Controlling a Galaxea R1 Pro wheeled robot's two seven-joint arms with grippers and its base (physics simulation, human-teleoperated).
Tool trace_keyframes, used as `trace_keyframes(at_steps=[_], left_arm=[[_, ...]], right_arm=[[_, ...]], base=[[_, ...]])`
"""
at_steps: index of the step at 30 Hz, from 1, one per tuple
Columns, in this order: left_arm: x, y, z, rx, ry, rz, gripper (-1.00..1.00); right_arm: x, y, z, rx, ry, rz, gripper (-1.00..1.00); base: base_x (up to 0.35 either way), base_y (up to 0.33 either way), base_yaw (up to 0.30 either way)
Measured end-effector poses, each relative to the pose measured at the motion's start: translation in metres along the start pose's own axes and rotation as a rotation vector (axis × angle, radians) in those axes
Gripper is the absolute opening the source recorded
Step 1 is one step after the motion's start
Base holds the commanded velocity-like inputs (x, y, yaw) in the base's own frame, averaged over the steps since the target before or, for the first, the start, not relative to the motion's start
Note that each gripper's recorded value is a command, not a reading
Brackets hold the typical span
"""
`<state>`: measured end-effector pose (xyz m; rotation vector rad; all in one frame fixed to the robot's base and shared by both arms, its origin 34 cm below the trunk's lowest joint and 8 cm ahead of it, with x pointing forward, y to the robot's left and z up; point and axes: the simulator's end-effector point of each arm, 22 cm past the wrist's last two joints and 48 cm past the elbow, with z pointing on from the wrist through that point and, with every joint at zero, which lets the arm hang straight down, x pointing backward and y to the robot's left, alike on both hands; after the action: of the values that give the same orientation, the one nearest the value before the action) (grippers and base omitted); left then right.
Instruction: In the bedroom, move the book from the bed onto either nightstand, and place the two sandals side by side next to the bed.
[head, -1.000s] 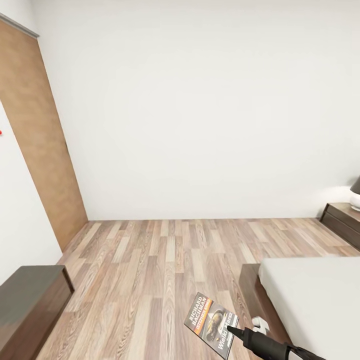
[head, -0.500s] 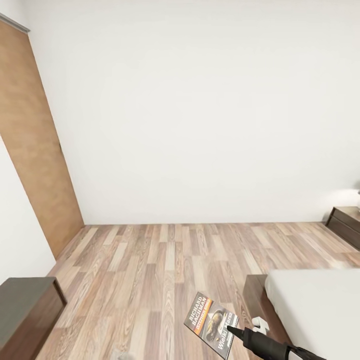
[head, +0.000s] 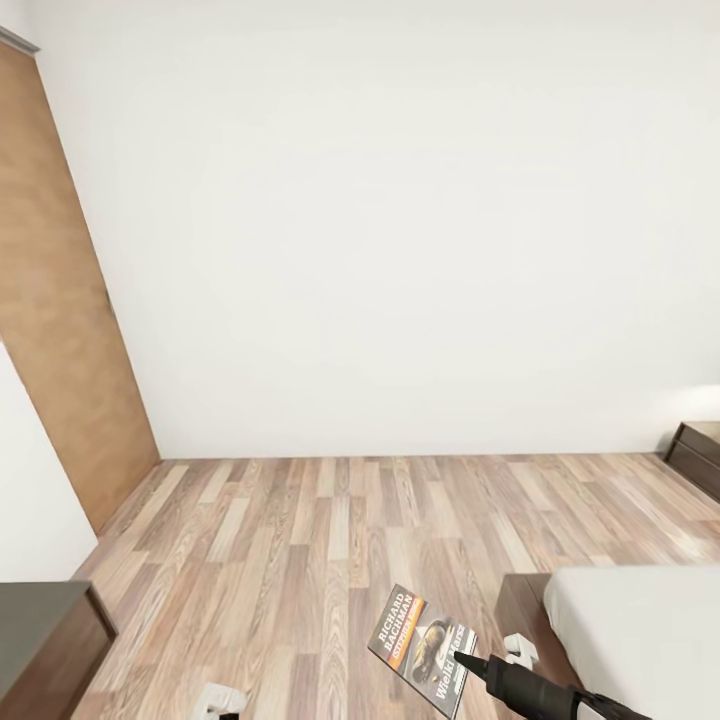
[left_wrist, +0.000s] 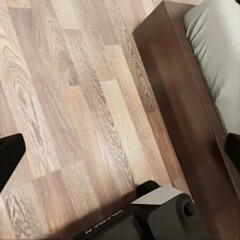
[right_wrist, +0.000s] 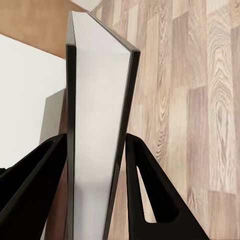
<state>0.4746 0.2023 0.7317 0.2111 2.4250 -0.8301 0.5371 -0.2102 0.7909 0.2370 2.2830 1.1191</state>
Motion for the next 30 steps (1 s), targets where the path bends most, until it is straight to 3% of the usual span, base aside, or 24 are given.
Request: trace_keyframes(at_steps=[30], left_arm=[[0.0015, -0.0098, 0.0066, 0.013, -0.001, -0.007, 1.00]], right_arm=[[0.0000, 0.0000, -0.0001, 0.000, 0.000, 0.000, -1.00]], base=[[0.272, 0.000, 0.000]])
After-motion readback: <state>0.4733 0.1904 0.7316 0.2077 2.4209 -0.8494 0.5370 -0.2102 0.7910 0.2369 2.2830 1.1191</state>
